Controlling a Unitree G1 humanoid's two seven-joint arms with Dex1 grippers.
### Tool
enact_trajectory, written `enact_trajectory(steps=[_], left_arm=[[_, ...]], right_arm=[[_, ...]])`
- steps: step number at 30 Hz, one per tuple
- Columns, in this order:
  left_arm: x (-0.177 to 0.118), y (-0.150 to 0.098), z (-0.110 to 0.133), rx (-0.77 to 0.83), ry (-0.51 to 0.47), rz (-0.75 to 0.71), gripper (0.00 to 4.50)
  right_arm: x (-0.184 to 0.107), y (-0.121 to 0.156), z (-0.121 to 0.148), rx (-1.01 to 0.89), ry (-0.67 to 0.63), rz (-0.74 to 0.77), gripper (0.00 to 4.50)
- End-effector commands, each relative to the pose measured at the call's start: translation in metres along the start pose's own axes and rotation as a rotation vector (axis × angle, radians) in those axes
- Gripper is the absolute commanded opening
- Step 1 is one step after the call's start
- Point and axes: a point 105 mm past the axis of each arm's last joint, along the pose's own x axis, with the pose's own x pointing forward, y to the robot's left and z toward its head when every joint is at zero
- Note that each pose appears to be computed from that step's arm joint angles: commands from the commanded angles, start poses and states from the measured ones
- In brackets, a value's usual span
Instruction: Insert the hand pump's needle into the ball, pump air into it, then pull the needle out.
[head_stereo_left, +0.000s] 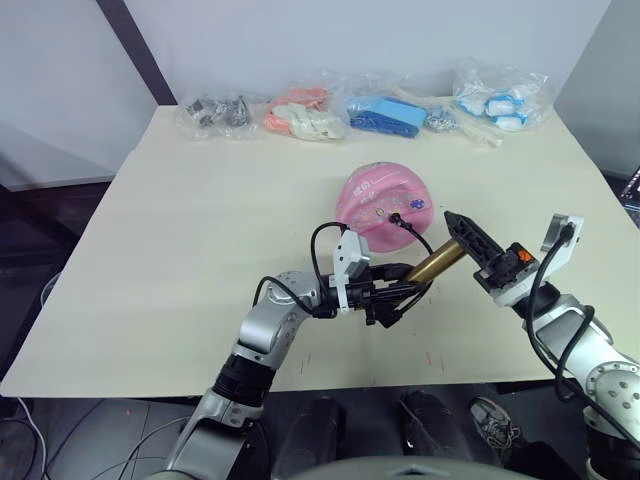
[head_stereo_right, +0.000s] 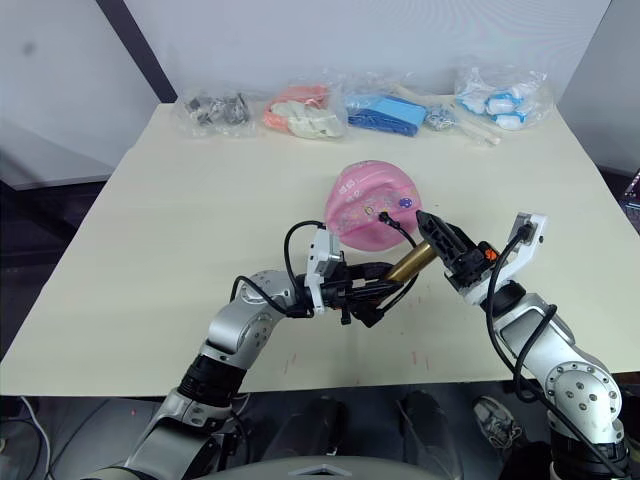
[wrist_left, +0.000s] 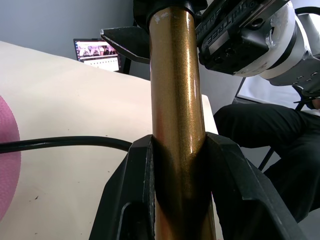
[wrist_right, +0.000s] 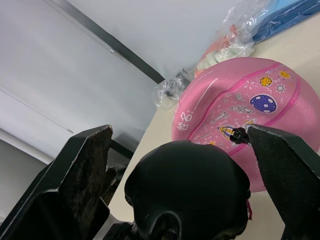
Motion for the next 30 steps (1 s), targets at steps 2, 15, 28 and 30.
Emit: enact_trajectory(steps=[2, 15, 28, 30], left_arm=[[0.0026, -0.0020, 0.0091, 0.023, -0.030, -0.019, 0.98], [0.0019, -0.0019, 0.0081, 0.016, -0.025, -0.019, 0.98], [0.0018, -0.0017, 0.0084, 0.016, -0.024, -0.017, 0.98], [0.0019, -0.0014, 0.0086, 0.015, -0.025, -0.017, 0.98]], right_arm=[[0.0011, 0.0139, 0.0062, -0.040, -0.026, 0.058, 4.50], [0.0011, 0.0138, 0.0085, -0.088, -0.049, 0.068, 3.81], [-0.0006, 0.0122, 0.0054, -0.101, -0.039, 0.069, 3.81], [-0.0005, 0.0118, 0.0051, -0.102, -0.037, 0.068, 3.81]])
